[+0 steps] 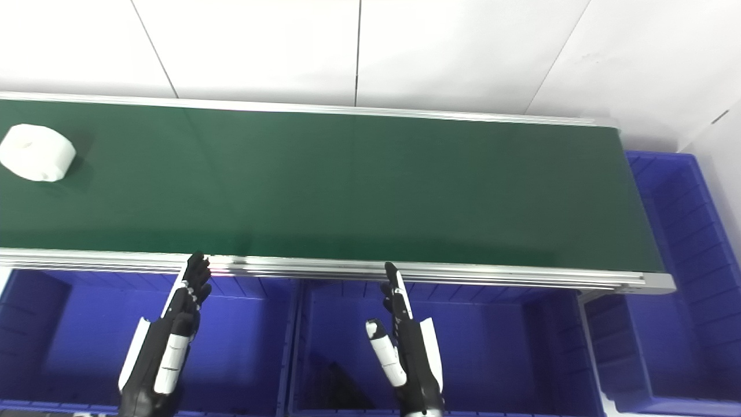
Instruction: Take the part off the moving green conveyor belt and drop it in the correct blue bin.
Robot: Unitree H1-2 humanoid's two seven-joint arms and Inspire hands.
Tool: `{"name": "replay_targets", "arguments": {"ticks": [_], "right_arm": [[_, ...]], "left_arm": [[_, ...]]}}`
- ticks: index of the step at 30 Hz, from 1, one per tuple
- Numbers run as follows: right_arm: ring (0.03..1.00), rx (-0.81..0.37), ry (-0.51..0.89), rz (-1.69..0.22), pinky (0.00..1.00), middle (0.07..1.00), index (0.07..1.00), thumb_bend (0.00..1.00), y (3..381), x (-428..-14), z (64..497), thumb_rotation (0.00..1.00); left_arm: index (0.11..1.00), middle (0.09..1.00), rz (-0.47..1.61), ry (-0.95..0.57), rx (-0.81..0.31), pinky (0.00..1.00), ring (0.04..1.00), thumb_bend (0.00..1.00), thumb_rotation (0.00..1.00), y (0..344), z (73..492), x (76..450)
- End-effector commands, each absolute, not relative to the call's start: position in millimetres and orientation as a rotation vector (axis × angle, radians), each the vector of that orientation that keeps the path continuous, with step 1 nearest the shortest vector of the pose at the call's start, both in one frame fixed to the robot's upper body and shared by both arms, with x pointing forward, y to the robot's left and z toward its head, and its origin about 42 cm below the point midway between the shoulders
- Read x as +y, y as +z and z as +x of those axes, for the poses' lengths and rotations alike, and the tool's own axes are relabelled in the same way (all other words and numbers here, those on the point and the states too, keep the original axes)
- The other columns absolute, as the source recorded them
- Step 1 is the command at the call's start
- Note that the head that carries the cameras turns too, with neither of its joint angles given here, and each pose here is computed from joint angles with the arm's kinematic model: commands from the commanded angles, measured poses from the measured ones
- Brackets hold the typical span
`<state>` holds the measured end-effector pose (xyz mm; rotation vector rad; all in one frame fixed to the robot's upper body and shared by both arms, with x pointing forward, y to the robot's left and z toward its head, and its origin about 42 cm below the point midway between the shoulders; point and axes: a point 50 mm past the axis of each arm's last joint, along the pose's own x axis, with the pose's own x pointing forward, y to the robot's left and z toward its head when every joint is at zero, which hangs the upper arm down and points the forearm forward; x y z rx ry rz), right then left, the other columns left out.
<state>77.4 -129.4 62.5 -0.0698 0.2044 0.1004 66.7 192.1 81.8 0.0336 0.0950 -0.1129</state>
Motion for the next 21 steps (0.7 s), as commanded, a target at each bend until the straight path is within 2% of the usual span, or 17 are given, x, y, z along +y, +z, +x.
{"name": "replay_targets", "arguments": {"ticks": [1, 18, 21], "right_arm": [[0.960, 0.140, 0.096, 0.010, 0.95, 1.000, 1.000, 0.78, 73, -104, 81, 1.00], [0.960, 0.131, 0.095, 0.006, 0.94, 1.000, 1.000, 0.78, 68, -105, 80, 1.00], [0.952, 0.118, 0.087, -0.007, 0.92, 1.000, 1.000, 0.79, 56, -108, 79, 1.00]], "left_arm": [[1.000, 1.000, 0.023, -0.121, 0.043, 1.00, 1.000, 0.66, 0.98, 89, 68, 190], [1.000, 1.000, 0.030, -0.120, 0.049, 1.00, 1.000, 0.66, 0.99, 85, 66, 190], [1.000, 1.000, 0.026, -0.111, 0.063, 1.00, 1.000, 0.70, 0.95, 79, 64, 186]]}}
